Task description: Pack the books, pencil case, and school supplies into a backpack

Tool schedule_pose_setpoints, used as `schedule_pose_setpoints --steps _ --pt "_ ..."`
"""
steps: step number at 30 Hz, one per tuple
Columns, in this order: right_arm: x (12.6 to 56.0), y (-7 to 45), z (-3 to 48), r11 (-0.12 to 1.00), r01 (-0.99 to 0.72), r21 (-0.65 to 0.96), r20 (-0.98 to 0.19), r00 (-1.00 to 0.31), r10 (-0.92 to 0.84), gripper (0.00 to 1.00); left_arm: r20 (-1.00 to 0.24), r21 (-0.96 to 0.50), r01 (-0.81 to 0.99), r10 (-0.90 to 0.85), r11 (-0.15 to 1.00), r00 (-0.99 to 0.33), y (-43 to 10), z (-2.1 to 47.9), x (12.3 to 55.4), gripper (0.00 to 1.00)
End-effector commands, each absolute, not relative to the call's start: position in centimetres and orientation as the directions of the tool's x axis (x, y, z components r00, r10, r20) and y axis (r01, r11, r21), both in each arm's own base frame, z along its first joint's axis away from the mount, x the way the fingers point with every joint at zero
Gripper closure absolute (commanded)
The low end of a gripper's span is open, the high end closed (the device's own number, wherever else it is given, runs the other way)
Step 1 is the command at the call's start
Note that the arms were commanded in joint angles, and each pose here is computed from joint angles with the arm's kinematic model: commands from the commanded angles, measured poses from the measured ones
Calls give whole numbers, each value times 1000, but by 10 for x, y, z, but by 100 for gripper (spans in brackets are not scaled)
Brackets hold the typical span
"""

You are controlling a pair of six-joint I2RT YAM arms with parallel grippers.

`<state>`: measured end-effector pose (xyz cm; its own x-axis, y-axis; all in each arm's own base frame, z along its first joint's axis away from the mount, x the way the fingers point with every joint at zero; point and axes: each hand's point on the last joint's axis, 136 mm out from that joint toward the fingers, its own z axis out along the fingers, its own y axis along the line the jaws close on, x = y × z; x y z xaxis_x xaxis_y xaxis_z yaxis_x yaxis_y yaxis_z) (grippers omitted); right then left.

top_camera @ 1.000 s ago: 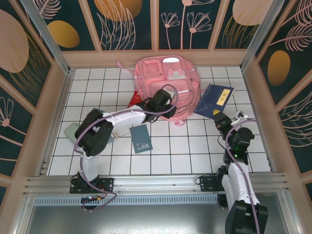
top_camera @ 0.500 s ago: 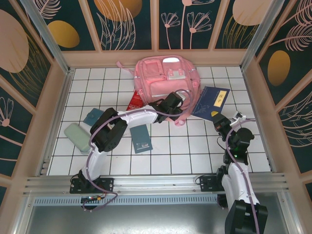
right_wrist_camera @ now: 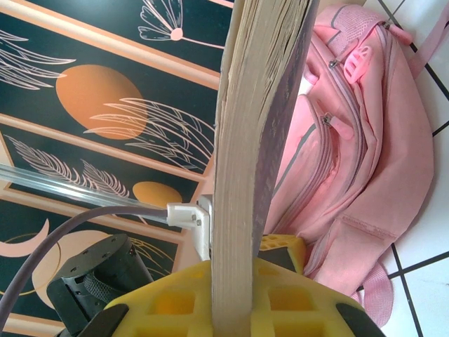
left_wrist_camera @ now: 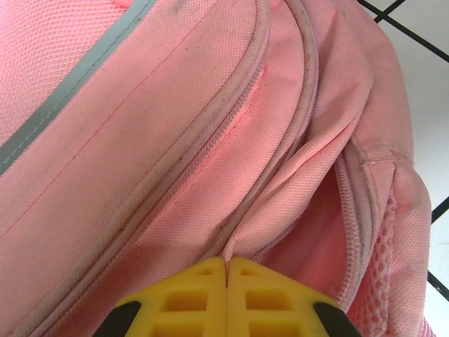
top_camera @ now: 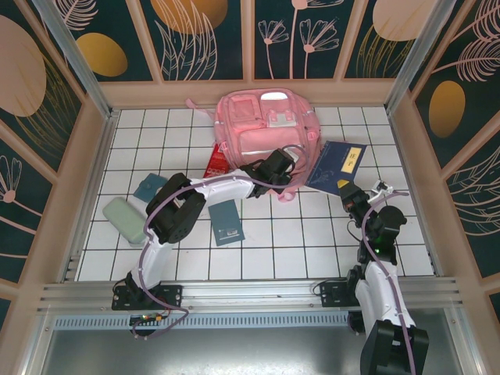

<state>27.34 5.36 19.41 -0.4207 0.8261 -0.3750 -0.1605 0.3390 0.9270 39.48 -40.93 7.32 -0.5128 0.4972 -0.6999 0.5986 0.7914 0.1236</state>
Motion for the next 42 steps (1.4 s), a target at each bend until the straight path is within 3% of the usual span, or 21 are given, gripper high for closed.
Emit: schedule_pose_setpoints --steps 1,9,15,25,32,42 --pt "268 59 213 342 -259 904 -423 -412 807 100 -783 137 488 396 862 -480 -391 132 411 100" --pt "260 75 203 321 -277 906 -420 -478 771 100 -907 13 376 168 927 -385 -376 235 415 100" --pt "256 108 190 293 -287 912 -408 -548 730 100 -946 -65 347 52 936 -319 -366 283 411 100" --pt "281 173 197 226 -333 916 -396 -651 647 100 -947 -128 405 10 906 -321 -372 297 400 100" --pt "323 197 213 179 -379 908 -398 -644 653 100 -937 -164 455 5 875 -348 -378 294 391 100" --pt "395 216 195 184 -356 916 -381 -635 672 100 -930 -211 500 -15 840 -367 -385 298 382 100"
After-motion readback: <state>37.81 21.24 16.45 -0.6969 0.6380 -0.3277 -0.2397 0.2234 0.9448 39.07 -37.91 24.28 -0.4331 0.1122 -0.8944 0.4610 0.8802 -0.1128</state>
